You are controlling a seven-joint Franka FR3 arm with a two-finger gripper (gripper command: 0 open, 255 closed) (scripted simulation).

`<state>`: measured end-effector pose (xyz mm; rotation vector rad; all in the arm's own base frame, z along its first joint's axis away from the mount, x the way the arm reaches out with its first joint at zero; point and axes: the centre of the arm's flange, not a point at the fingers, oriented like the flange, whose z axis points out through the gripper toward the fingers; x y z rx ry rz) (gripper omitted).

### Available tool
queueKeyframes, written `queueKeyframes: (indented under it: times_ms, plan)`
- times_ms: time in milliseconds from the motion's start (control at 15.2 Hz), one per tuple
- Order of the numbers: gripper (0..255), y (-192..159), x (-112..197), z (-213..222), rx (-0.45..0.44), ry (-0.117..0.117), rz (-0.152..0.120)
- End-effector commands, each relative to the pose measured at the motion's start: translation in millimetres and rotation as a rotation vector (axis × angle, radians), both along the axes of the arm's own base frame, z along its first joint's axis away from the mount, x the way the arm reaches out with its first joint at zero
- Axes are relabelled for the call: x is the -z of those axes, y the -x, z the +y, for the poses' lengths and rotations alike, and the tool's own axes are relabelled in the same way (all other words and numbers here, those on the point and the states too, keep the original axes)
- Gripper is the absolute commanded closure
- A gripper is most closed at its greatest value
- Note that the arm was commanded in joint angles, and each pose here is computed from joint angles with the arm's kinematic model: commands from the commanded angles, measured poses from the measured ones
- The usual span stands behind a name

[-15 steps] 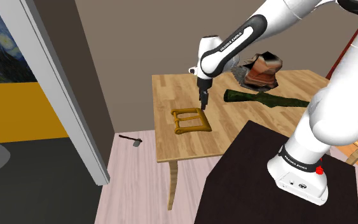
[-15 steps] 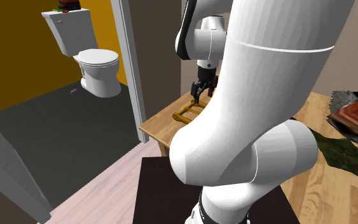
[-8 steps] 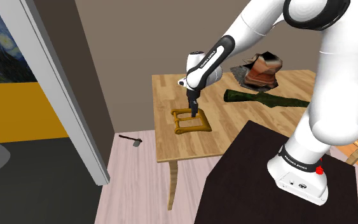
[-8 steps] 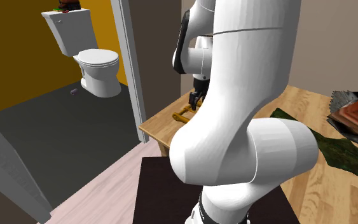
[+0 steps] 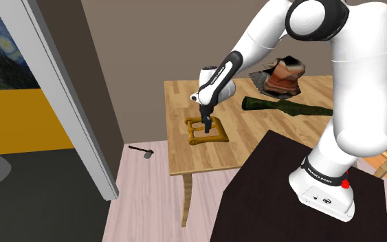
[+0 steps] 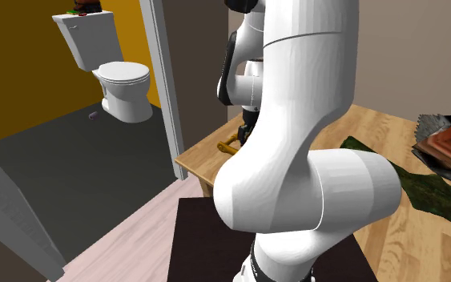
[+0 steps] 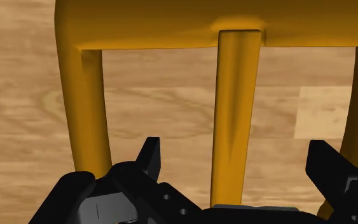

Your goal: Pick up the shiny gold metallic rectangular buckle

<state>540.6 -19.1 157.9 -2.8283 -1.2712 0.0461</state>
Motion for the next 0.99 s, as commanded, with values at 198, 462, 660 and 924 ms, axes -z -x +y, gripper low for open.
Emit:
queueKeyframes:
  times_ms: [198, 462, 660, 924]
  plan:
    - [255, -1, 6, -1, 0.000, 0.000, -0.001]
    - [255, 0, 6, -1, 0.000, 0.000, -0.001]
    - [255, -1, 6, -1, 0.000, 0.000, -0.001]
    - [255, 0, -10, 0, 0.000, 0.000, -0.001]
